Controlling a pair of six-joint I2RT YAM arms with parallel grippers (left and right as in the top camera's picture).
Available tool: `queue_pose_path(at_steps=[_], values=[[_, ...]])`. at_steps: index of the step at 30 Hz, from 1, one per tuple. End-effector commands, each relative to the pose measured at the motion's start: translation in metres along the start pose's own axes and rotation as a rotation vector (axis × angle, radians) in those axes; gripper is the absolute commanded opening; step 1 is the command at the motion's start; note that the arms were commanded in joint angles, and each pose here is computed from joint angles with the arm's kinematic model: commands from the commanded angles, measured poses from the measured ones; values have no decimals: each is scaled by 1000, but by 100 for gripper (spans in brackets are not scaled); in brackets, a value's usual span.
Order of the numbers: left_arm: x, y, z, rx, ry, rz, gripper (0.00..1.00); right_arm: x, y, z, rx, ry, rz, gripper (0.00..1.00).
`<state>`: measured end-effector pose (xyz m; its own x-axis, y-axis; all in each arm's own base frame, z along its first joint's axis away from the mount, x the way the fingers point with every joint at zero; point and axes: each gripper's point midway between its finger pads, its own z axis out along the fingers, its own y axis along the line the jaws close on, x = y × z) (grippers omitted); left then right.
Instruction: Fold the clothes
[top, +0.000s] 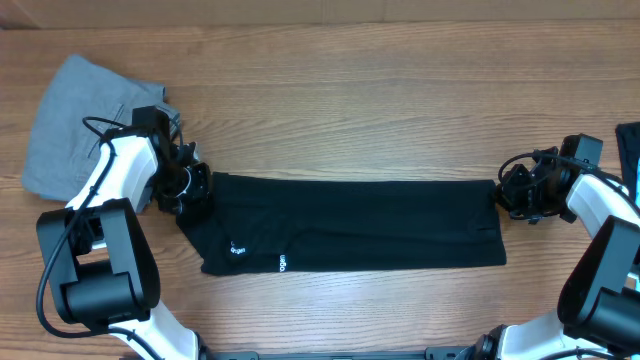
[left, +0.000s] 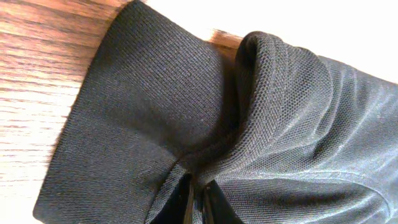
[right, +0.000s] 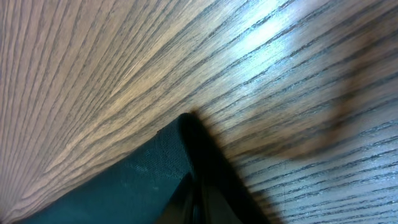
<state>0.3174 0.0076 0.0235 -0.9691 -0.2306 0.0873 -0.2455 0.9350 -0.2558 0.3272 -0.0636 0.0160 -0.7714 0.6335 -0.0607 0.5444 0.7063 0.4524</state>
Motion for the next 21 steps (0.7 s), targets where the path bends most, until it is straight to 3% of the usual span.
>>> queue_pose_path(at_steps=[1, 3, 6, 8, 13, 18, 19, 21], values=[[-2, 11, 1, -35, -4, 4, 15, -9, 6, -8, -15, -32, -14, 9], [-3, 12, 1, -38, -7, 1, 24, -7, 6, -8, -14, -26, -11, 23], [-6, 13, -3, -36, -12, -5, 34, -6, 6, -12, -11, -10, 1, 36], [-9, 7, -9, 3, -19, 12, 42, -9, 14, -20, -47, -8, 5, 35], [-15, -33, -45, 174, -35, 174, 47, -22, 48, -54, -177, -64, -79, 38], [-9, -62, -79, 203, -53, 317, 51, -18, 65, -91, -191, -105, -103, 32], [-5, -68, -83, 197, -51, 346, 51, -14, 65, -94, -189, -99, -97, 21], [3, -76, -82, 192, -31, 371, 41, -5, 64, -96, -181, -71, -79, 10]])
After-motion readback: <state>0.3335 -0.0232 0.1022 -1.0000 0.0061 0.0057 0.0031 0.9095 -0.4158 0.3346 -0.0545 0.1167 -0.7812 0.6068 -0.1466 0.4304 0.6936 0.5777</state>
